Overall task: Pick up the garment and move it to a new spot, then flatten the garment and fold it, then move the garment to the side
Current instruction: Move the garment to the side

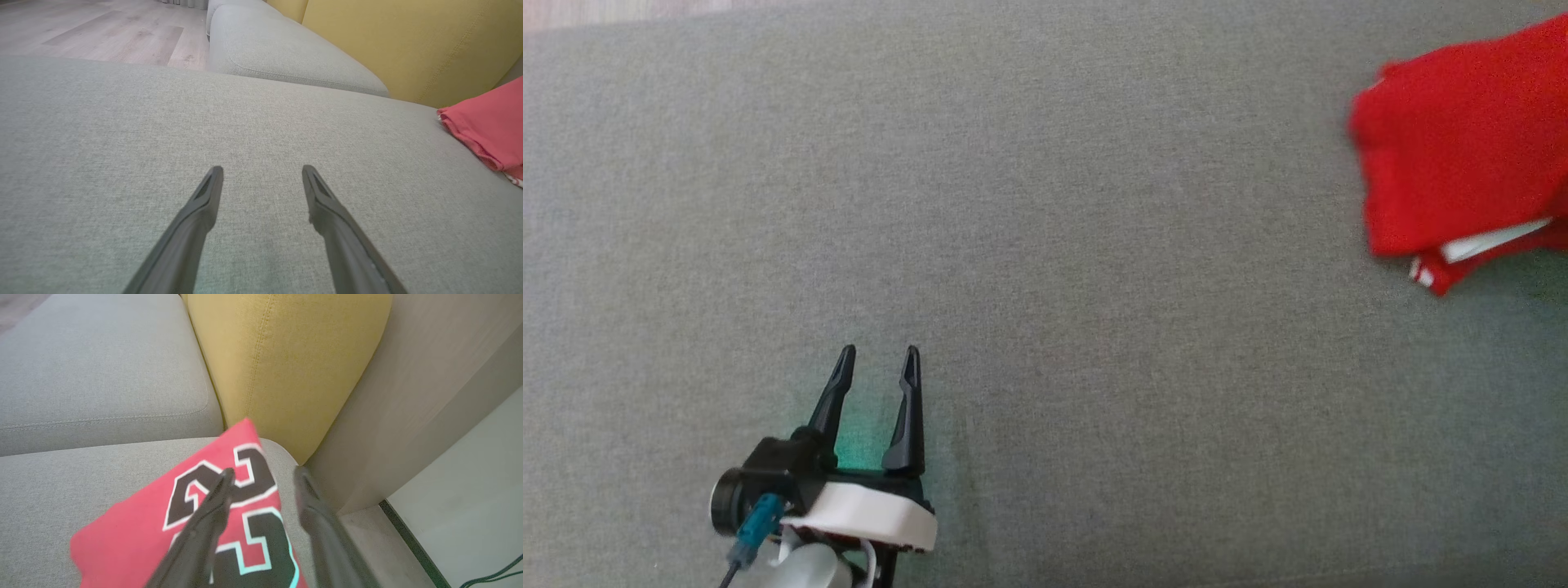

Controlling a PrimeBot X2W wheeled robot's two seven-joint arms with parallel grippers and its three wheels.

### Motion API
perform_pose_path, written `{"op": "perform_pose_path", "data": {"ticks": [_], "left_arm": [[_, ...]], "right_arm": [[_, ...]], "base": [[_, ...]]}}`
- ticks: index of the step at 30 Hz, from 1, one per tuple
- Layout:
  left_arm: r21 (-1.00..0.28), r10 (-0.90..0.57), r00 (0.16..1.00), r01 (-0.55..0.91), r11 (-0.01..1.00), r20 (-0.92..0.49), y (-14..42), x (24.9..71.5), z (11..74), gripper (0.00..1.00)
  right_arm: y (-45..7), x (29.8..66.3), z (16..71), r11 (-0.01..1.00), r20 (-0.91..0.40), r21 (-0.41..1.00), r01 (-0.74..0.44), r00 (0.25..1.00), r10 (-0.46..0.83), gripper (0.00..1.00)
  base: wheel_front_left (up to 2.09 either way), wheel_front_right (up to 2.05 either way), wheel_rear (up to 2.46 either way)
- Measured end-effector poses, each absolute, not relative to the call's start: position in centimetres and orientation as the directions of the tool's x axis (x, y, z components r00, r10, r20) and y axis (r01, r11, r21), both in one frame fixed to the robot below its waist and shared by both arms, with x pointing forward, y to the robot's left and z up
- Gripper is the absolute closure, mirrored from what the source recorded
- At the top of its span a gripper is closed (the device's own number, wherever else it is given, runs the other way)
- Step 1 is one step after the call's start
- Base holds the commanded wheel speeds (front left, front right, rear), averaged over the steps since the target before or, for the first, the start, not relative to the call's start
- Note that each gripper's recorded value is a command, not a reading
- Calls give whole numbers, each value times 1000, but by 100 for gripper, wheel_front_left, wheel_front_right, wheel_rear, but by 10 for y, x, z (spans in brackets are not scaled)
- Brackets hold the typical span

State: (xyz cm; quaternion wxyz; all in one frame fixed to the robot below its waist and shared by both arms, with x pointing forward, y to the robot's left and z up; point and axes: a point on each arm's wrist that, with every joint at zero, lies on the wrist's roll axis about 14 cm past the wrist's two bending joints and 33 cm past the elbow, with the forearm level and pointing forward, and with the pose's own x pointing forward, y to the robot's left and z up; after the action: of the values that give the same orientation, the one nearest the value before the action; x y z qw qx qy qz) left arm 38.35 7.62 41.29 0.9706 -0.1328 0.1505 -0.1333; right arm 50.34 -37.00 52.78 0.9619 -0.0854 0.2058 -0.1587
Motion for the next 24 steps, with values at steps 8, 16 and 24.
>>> {"op": "perform_pose_path", "data": {"ticks": [8,16,24], "left_arm": [[-296,-302,918,222,929,-258,74,385,413,0],[-279,-272,938,208,937,-213,82,386,432,0],[-266,-148,979,107,958,-142,120,383,460,0]], "right_arm": [[-354,507,520,946,-339,-208,250,888,-310,0],[-323,511,538,965,-251,-187,183,941,-227,0],[-250,501,563,994,-82,-97,47,995,-55,0]], "base": [[0,0,0],[0,0,0],[0,0,0]]}}
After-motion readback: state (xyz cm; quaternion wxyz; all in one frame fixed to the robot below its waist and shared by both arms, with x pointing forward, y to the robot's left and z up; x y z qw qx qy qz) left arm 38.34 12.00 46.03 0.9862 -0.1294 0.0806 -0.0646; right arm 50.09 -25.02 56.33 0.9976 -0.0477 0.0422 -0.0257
